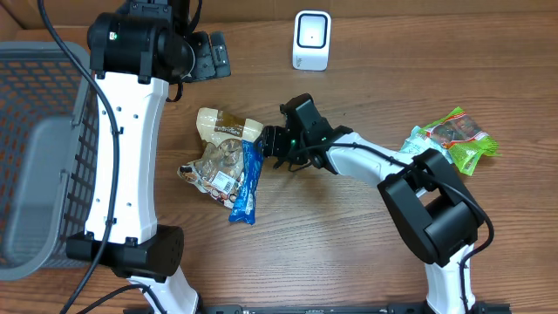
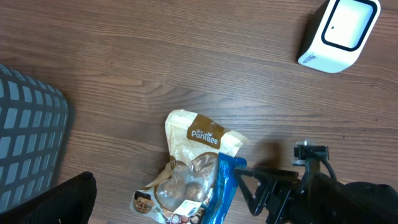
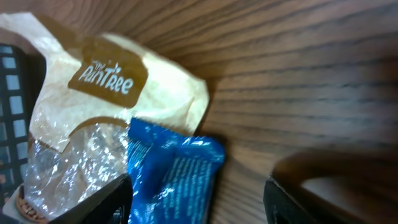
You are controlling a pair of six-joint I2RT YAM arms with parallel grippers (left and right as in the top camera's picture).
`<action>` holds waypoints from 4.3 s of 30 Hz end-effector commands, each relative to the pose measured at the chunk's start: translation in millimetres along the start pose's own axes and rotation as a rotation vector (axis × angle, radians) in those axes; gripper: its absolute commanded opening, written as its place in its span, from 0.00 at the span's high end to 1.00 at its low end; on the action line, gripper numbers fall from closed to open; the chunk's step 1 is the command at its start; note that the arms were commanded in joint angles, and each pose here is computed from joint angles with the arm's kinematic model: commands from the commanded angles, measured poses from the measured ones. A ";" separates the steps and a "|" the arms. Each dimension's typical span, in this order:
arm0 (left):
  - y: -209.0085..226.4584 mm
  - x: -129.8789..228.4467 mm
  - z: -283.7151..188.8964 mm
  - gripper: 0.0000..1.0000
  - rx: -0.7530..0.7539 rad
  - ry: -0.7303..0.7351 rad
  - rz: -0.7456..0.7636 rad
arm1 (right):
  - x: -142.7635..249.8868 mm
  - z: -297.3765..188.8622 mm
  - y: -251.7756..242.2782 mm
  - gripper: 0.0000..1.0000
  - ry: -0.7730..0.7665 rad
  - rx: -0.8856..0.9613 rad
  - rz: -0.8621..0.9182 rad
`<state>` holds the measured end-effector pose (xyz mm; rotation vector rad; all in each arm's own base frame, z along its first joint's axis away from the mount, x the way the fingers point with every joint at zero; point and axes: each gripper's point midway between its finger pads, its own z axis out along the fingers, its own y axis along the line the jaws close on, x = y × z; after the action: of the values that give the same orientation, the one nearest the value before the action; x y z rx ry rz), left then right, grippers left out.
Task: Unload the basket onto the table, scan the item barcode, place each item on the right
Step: 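Move the right gripper to the blue bar and grasp it, then lift the blue bar and swing it rightward with the right gripper, then lower the blue bar onto the table and release it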
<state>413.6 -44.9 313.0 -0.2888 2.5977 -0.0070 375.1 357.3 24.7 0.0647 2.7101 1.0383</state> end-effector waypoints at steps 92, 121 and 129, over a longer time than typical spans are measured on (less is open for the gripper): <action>-0.9 1.1 2.2 0.00 0.000 0.006 -0.015 | -76.4 -227.4 -56.4 0.96 -0.538 0.100 1.344; -0.9 1.1 2.2 0.00 0.000 0.006 -0.015 | -68.3 -160.5 -112.2 0.38 -0.534 0.431 0.980; -0.9 1.1 2.2 0.00 0.000 0.006 -0.015 | -96.6 -160.8 -61.3 0.21 -0.342 0.383 0.048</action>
<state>413.6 -44.9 312.8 -0.2888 2.5981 -0.0068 420.2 176.2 78.2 1.0421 2.5014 0.4567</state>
